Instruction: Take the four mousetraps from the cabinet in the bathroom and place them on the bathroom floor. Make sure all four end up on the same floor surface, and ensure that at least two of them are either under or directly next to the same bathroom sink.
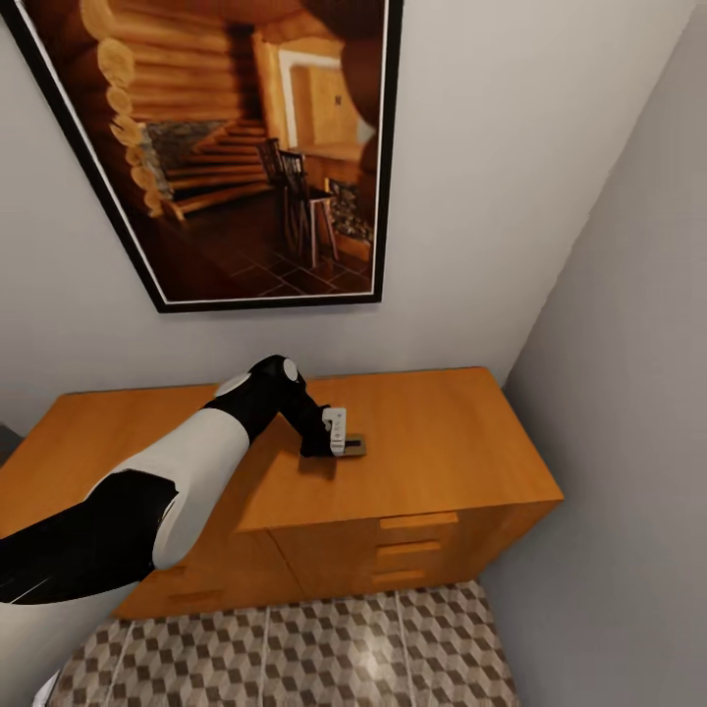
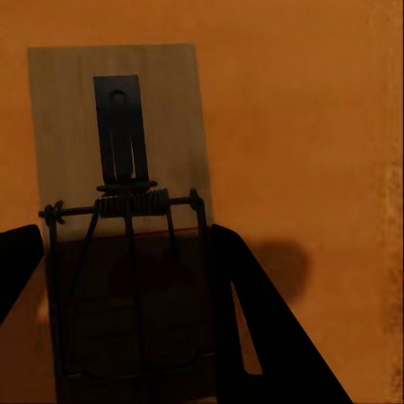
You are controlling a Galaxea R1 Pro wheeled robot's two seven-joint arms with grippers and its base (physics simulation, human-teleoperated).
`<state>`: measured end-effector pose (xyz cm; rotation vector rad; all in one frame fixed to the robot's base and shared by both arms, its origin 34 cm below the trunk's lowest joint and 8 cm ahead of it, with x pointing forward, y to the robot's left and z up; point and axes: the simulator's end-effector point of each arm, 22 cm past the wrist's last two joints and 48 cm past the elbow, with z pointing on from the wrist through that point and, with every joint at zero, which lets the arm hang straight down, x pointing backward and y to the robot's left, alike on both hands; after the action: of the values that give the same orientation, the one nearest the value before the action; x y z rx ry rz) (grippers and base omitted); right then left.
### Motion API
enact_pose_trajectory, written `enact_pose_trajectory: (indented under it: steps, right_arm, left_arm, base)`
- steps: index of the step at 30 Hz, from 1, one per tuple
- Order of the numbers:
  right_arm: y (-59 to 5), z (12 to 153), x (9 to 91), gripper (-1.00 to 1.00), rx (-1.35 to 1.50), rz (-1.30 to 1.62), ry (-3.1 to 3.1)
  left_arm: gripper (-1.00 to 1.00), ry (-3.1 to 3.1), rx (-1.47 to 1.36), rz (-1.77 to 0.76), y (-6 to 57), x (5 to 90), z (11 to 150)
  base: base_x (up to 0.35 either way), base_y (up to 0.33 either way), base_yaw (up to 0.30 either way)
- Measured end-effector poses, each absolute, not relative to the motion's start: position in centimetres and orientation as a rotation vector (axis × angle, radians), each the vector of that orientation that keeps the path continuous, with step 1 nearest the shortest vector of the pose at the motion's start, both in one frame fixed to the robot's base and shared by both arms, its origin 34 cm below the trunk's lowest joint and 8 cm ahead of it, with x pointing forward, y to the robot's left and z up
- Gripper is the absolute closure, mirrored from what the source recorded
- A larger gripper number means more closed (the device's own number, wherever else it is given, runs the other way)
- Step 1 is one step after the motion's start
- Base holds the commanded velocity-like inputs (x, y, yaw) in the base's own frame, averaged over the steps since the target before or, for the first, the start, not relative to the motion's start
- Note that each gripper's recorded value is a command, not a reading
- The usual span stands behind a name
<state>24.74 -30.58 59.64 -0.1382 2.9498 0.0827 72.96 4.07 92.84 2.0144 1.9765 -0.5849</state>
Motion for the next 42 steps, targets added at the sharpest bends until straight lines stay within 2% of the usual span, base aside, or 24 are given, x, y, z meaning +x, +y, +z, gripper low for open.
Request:
enact_pose_trajectory:
  steps: [42]
  right_arm:
    - [-30.56, 59.64, 24.68, 1.00, -0.143, 0.084, 2.951]
  left_arm:
    - [1.00, 2.009, 1.998, -0.586, 4.21, 72.89, 92.66]
  base:
    - [-0.343, 0.000, 0.000]
